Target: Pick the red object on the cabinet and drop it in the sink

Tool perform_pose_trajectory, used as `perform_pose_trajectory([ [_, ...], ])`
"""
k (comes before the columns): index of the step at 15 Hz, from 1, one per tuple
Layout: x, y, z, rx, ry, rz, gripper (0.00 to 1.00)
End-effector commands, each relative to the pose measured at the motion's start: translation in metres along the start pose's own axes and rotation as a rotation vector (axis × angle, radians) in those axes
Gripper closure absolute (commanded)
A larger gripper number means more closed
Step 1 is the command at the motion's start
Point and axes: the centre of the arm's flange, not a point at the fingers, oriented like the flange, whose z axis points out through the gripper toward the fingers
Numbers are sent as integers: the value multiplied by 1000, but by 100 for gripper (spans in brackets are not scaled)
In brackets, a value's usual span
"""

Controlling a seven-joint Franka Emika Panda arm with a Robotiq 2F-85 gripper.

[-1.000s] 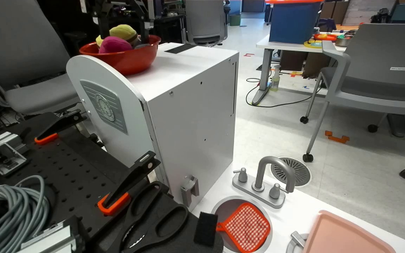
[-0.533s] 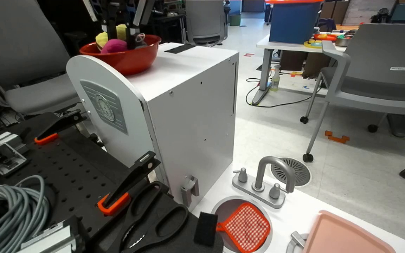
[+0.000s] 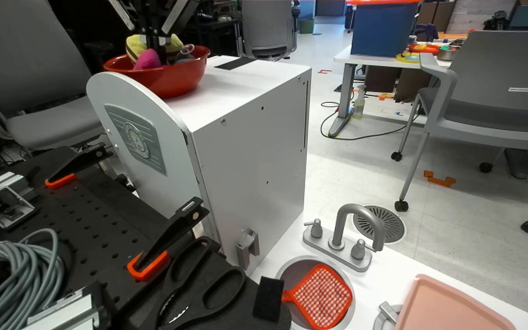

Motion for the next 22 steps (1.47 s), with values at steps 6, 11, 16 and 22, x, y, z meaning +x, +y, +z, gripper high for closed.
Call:
perform_pose_trajectory([
  [6,-29,4,-25,10,-29,121,99],
  [11,-46,11,-49,-9,-42,289,99],
  [16,-52,16,-58,-10,-59,370,99],
  [22,-59,22,-60,5,-48,410,99],
])
